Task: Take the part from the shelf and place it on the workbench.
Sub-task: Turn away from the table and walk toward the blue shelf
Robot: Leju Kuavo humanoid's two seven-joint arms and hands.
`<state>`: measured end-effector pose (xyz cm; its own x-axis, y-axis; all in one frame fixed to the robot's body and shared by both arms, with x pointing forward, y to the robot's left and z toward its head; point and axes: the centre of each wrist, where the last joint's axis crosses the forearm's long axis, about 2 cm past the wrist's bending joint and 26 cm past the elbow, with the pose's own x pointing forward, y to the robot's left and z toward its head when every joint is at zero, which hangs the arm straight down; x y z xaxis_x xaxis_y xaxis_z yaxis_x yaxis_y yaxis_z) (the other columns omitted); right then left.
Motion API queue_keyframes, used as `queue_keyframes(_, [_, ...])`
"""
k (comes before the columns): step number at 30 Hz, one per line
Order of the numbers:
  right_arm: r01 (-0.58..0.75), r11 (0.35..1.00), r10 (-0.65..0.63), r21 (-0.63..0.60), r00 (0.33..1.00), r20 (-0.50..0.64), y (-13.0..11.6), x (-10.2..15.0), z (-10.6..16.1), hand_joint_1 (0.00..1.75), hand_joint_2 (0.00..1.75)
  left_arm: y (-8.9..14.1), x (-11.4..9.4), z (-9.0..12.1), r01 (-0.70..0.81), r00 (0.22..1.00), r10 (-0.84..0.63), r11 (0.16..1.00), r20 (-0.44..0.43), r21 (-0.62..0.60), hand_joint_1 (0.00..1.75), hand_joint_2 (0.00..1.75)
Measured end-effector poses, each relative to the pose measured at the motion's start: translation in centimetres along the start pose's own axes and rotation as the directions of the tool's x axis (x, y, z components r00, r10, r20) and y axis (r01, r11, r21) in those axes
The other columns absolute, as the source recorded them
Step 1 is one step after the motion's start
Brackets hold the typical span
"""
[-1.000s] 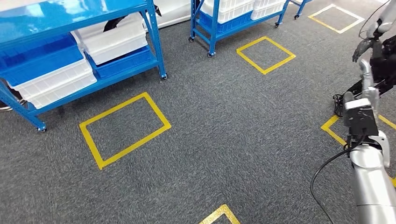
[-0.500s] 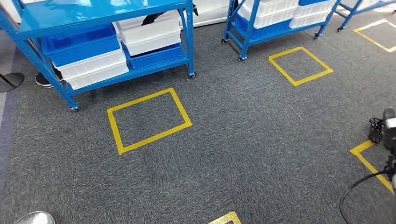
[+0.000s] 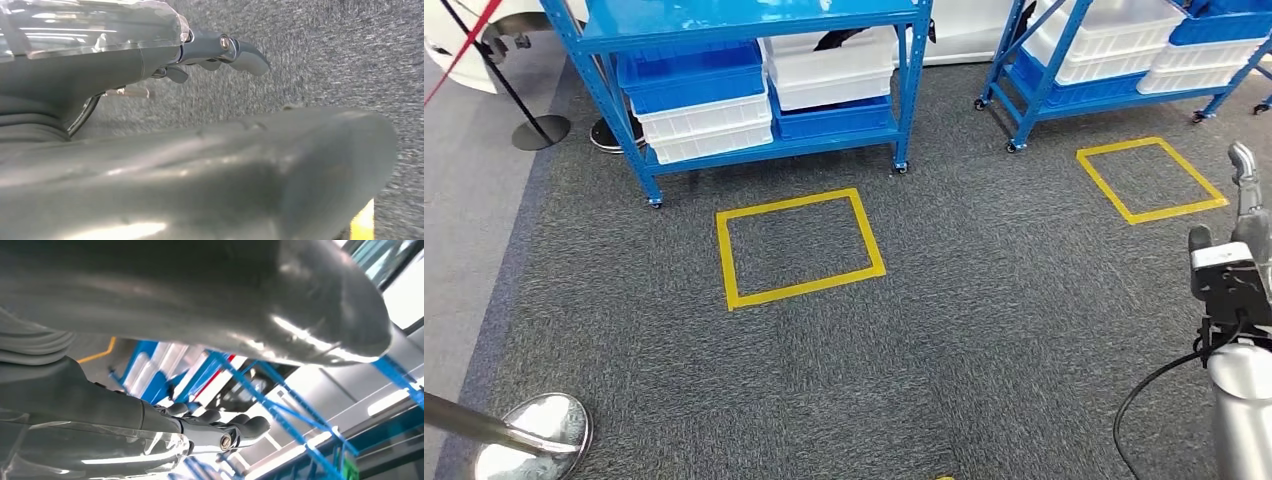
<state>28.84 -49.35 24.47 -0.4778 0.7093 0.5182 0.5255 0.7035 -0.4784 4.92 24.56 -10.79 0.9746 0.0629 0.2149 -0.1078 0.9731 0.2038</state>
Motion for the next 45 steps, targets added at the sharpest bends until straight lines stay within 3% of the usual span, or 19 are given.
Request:
queue_keyframes(5, [0.042, 0.999, -0.042, 0.024, 0.999, 0.004, 2.1, -0.2, -2.3, 0.0, 0.0, -0.1, 0.1, 0.0, -0.002, 1.0, 0.002, 1.0, 0.019, -0.003, 0.0, 0.0])
queue_keyframes(20, [0.156, 0.986, -0.155, 0.061, 0.988, -0.01, 9.2, -0.7, -5.1, 0.0, 0.0, 0.4, -0.2, -0.1, -0.022, 1.0, 0.022, 0.999, 0.004, 0.027, 0.0, 0.0])
queue_keyframes(27, [0.162, 0.984, -0.16, 0.073, 0.987, -0.031, 10.4, -0.9, -5.5, 0.0, 0.0, 0.4, -0.5, 0.0, -0.029, 1.0, 0.029, 0.999, -0.003, 0.03, 0.0, 0.0])
queue_keyframes(45, [0.166, 0.983, -0.163, 0.074, 0.985, -0.051, 10.7, -0.9, -5.2, 0.0, 0.0, 0.6, -0.4, -0.1, -0.033, 0.999, 0.033, 0.999, 0.002, 0.005, 0.0, 0.0])
